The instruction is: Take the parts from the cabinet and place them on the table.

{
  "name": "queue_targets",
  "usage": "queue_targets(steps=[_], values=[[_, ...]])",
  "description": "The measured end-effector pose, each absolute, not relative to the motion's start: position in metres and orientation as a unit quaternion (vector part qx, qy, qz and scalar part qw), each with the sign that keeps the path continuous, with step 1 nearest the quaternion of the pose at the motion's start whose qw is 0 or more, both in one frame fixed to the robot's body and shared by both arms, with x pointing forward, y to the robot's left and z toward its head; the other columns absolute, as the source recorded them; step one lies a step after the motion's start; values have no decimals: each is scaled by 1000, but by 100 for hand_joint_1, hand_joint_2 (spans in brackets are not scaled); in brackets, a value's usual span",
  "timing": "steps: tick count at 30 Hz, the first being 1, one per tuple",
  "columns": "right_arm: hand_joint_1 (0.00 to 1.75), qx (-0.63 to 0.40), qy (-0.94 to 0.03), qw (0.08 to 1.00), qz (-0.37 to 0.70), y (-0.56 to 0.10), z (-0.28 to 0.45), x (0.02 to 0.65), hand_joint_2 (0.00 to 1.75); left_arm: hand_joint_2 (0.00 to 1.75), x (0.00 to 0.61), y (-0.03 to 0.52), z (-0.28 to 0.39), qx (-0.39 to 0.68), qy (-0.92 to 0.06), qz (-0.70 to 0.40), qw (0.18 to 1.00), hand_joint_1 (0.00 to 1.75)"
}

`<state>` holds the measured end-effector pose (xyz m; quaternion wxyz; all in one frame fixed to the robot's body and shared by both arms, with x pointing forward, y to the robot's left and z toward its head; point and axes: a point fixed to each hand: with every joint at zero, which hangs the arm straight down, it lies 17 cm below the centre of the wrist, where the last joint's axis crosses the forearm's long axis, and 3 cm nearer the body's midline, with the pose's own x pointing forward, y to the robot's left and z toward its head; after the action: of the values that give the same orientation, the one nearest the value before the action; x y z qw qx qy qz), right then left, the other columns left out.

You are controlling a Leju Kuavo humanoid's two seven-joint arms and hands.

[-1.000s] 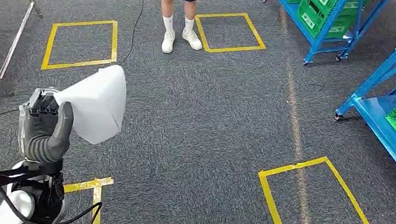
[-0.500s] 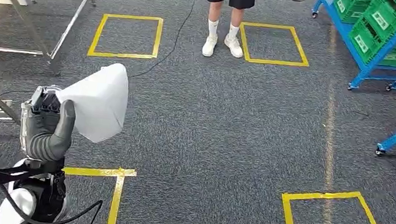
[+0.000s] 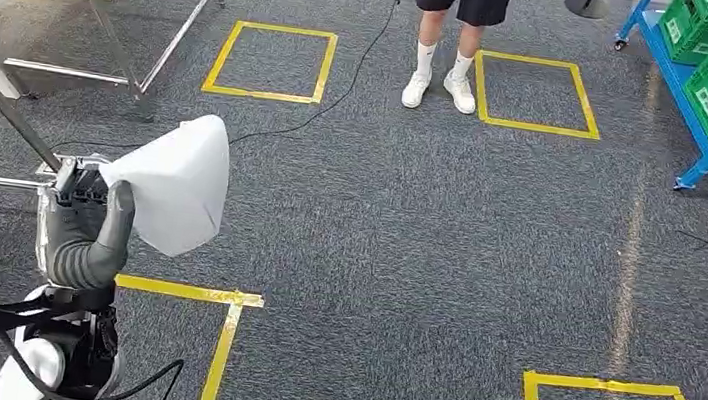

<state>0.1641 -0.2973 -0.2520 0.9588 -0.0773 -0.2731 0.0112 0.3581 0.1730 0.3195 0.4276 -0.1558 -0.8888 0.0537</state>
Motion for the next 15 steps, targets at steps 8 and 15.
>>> queue_targets(steps=[8,15], values=[[0,-77,-274,959,9,-297,-252,164,0,175,358,171,324,-158,-891,53,422,175],[0,-78,-271,959,9,-299,-253,161,0,175,357,169,323,-161,-890,51,424,175]])
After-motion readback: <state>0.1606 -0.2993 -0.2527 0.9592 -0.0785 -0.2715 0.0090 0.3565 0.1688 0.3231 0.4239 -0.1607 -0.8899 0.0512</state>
